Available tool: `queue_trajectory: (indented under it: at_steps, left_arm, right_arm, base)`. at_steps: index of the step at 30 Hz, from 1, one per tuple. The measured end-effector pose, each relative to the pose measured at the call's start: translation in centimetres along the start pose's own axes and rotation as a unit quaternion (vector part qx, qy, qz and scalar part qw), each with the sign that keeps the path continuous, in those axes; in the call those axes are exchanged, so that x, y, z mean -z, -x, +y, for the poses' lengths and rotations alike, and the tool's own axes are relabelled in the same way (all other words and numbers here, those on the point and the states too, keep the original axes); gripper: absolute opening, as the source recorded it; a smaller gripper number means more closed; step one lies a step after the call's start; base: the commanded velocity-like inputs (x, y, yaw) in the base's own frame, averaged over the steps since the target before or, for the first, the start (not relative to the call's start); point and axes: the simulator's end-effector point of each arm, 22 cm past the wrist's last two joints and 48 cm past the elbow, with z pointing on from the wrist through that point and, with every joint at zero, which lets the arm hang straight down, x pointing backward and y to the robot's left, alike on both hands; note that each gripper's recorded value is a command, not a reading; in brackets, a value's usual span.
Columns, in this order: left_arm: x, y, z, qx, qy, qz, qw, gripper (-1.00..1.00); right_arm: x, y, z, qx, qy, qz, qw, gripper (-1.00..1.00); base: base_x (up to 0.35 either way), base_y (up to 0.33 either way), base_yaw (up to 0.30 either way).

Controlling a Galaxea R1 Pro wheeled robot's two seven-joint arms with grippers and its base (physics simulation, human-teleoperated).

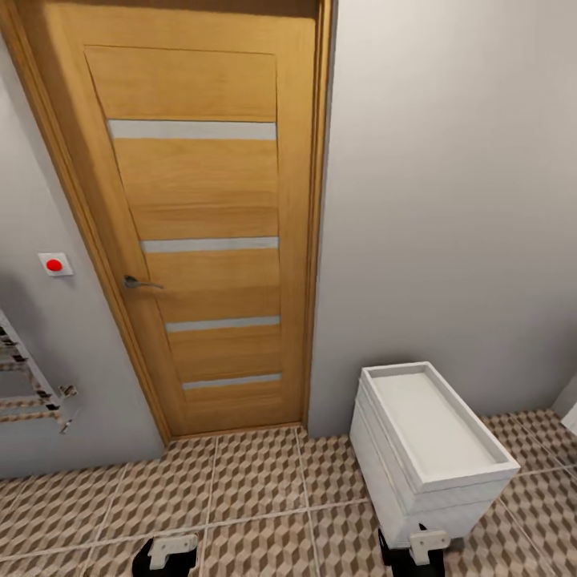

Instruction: Take the four mousetraps from the cabinet in the bathroom and place them on the bathroom floor. Make sure all four end up on the same floor surface, and ensure that at least two of them are either under or directly next to the same bathroom sink.

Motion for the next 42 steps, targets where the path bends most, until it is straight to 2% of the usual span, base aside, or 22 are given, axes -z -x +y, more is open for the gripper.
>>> queue_trajectory:
  at_steps: [42]
  left_arm:
    - [0.0,0.0,0.0,0.0,0.0,0.0,1.0,1.0]
  right_arm:
    - [0.0,0.01,0.09,0.0,0.001,0.0,1.0,1.0]
  base:
    - [0.0,0.0,0.284]
